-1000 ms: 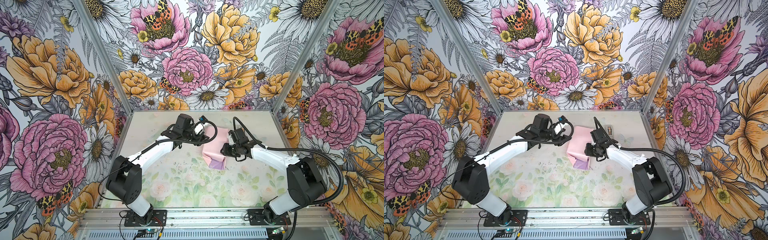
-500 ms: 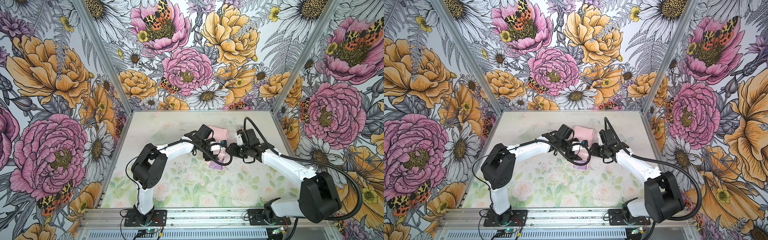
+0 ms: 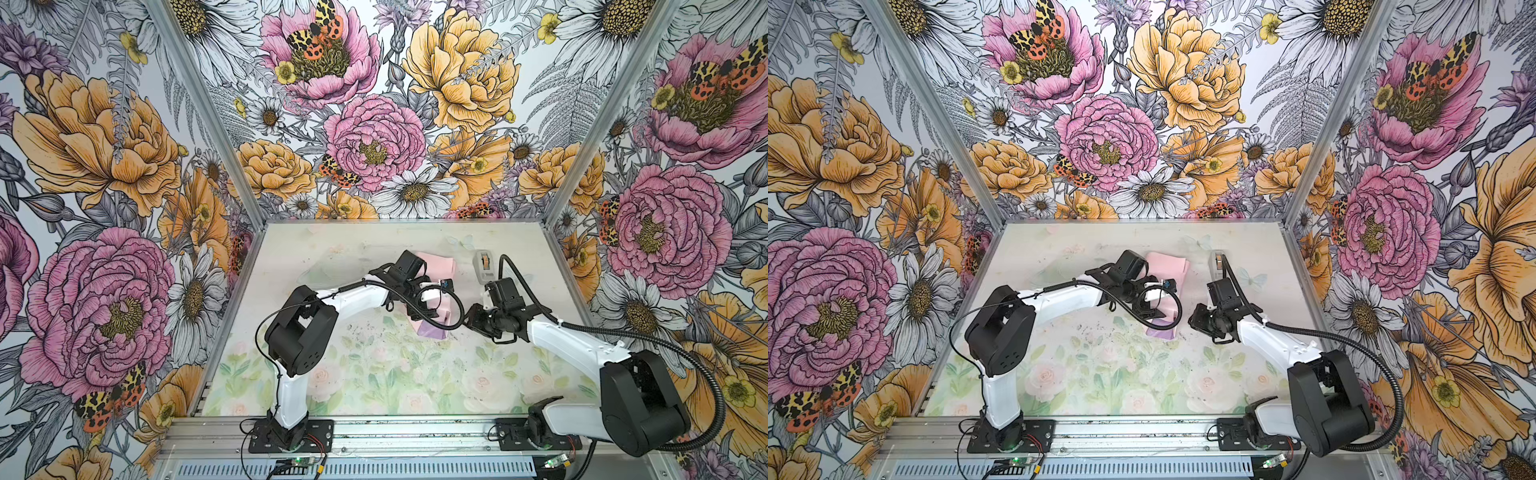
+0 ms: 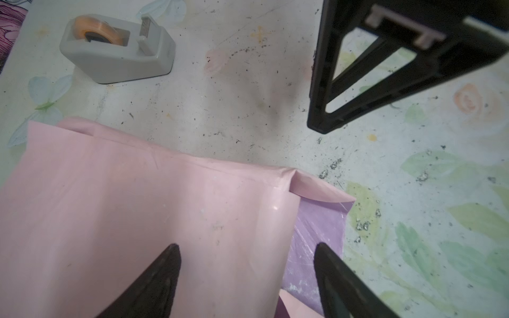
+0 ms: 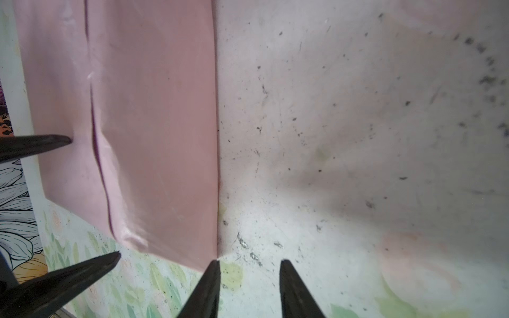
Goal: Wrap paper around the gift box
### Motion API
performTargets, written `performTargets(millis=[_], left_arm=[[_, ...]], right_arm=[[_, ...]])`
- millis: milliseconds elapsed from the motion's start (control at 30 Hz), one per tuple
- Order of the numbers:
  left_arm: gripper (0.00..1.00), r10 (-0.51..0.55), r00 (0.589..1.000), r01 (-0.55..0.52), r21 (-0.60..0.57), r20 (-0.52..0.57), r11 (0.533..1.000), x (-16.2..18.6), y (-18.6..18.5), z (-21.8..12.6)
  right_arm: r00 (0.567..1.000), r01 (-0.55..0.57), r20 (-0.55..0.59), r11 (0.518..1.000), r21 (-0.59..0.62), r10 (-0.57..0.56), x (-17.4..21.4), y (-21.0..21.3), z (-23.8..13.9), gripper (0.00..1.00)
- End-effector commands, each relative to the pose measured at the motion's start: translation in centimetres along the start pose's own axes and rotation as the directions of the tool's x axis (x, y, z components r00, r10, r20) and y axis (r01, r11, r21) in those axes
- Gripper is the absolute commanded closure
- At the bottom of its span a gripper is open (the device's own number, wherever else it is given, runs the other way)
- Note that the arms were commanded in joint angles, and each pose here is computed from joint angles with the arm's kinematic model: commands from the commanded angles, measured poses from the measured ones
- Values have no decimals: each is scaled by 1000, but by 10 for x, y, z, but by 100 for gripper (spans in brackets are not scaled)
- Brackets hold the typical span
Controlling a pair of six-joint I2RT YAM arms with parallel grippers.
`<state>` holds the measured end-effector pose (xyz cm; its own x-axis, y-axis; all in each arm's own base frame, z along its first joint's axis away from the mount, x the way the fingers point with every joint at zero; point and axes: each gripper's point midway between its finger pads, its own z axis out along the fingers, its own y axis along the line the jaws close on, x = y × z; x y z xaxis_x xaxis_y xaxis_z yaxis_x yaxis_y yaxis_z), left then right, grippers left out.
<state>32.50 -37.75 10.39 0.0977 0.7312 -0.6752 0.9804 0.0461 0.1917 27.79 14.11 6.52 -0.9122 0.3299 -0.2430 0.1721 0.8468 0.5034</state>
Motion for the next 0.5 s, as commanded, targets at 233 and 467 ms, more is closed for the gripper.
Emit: performTargets(millis=[233,467], left_arm=[[19,77,997,-77,-43,4,996,-4,11,-12],[25,64,998,-65,-41,-27,997,7,15,0]], right_arm=[[1000,-13,12,999,-29,13,-3,3,7,65],[1000,-21,1,999,-36,22,0,3,12,68]])
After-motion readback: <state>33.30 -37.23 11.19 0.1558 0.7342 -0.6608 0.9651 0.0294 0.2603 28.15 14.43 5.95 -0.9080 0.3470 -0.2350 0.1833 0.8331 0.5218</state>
